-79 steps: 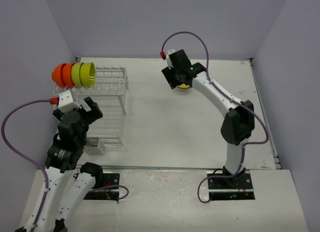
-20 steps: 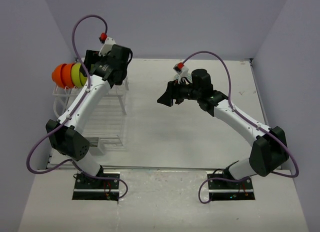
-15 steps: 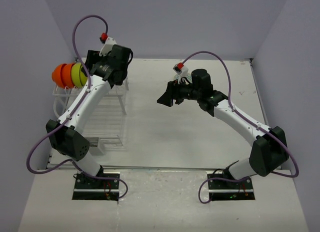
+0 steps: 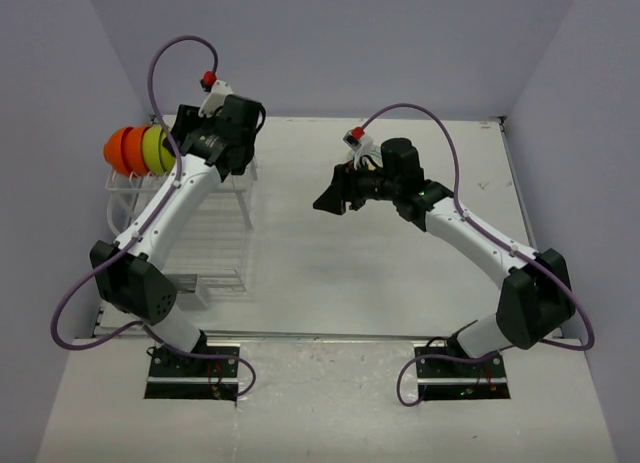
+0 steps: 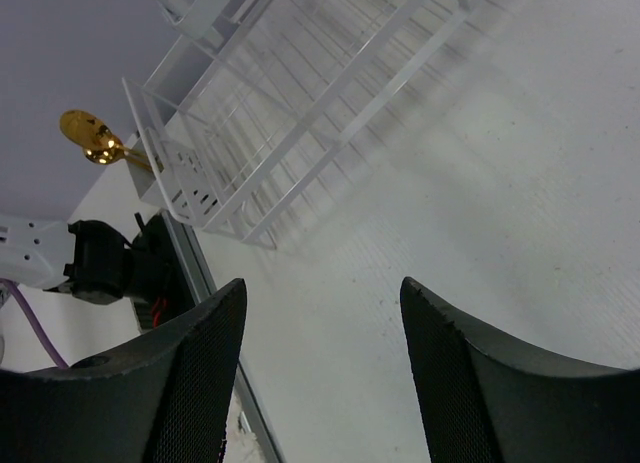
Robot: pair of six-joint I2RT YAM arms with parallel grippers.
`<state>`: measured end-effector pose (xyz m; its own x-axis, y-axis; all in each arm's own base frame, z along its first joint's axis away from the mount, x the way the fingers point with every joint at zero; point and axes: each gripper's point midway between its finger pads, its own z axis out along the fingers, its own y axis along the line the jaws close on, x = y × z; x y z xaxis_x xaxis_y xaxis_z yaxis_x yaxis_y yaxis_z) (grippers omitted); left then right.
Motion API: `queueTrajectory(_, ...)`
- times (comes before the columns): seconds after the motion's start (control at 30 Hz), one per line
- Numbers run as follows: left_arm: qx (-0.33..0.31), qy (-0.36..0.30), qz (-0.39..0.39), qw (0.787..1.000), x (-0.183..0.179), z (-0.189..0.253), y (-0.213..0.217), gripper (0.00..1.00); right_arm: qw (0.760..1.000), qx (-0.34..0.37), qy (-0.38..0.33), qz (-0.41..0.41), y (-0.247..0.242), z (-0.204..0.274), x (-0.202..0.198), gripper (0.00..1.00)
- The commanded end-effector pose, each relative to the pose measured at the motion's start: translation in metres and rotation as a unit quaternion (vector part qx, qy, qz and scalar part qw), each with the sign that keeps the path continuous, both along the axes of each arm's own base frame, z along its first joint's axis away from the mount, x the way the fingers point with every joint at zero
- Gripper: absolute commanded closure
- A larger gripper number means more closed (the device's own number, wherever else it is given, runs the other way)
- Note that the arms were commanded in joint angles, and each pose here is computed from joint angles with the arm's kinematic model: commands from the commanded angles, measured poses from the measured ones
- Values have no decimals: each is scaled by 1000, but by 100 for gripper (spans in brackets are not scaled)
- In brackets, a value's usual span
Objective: Unload the bowls from the dish rack
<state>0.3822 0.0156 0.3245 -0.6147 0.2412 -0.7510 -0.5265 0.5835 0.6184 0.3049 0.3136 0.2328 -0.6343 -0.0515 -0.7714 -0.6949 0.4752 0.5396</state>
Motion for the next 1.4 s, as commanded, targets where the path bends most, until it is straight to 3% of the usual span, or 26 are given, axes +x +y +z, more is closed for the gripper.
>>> queueTrajectory(0.0,1,-33,6,999,-9,19,7,43,999,22,-27,17,7,20,3,36)
queueTrajectory(0.53,16,-18,5,1000,-3,11,6,64,999,23,-22,22,7,18,0,37)
queueTrajectory(0.9,29,-12,0,1000,-3,15,5,100,999,27,-16,29,8,18,-2,38)
queueTrajectory(1.37,72,5,-9,997,6,21,-18,100,999,33,-15,37,11,24,-3,38)
